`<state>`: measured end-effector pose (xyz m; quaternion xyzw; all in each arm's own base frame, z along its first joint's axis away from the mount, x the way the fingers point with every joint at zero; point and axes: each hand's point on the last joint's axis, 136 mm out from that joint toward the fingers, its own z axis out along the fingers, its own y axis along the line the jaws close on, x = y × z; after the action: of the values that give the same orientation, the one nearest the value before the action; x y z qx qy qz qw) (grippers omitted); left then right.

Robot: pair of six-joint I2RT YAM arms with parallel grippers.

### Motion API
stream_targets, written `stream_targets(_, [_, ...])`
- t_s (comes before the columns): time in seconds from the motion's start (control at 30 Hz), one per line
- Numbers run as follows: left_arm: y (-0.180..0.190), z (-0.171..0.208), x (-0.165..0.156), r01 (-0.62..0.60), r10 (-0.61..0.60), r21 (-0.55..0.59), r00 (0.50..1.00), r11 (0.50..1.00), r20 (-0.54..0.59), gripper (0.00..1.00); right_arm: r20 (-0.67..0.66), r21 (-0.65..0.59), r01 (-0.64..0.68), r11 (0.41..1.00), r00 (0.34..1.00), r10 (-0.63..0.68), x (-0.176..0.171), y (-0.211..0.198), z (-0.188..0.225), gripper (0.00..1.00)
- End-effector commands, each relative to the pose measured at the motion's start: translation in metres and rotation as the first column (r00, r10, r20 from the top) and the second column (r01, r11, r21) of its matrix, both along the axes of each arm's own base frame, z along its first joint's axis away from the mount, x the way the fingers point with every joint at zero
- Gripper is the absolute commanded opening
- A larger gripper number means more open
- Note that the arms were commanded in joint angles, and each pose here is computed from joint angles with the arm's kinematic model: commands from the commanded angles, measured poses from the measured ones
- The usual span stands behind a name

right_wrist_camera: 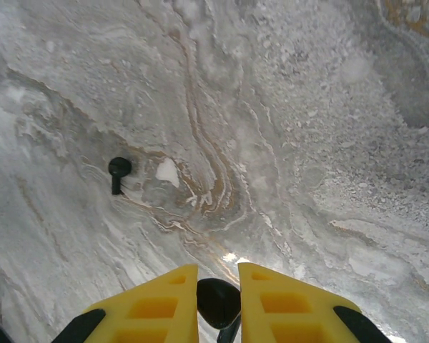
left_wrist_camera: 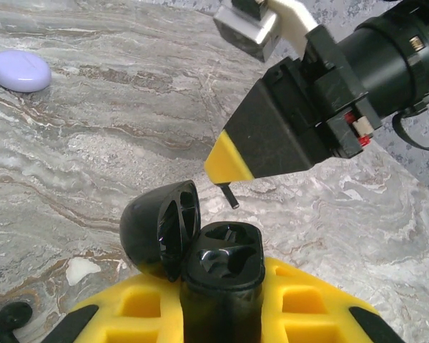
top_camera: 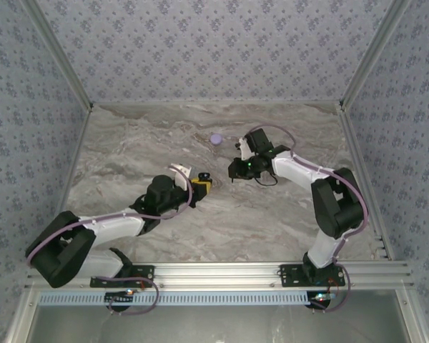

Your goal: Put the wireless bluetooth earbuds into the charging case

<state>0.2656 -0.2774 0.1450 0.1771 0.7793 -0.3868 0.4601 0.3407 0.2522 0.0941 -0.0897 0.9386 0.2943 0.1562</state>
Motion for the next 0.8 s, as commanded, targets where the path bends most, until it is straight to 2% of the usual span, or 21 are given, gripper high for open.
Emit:
stream_targets(0.0, [-0.003,0.012,0.004,-0.021,0.023,-0.049,0.999,0.999,0.039,0.13,0.033,0.049,0.007,0.999,0.999,-0.009,0.002,0.000,0.023,0.17])
stream_targets(0.4, [-0.015,0.014,0.004,0.001,0.004,-0.105,0.999,0.994,0.052,0.13,0.125,0.106,-0.011,0.994,0.992,-0.002,0.000,0.001,0.076,0.18])
stream_targets(0.47, [-0.016,0.015,0.004,0.007,0.000,-0.123,0.998,0.992,0.058,0.13,0.171,0.132,-0.021,0.991,0.985,-0.001,0.006,0.005,0.097,0.18])
stream_targets(0.77, [-0.029,0.025,0.003,0.041,-0.028,-0.173,0.997,0.984,0.073,0.13,0.271,0.186,-0.074,0.980,0.962,0.021,0.000,0.016,0.138,0.19])
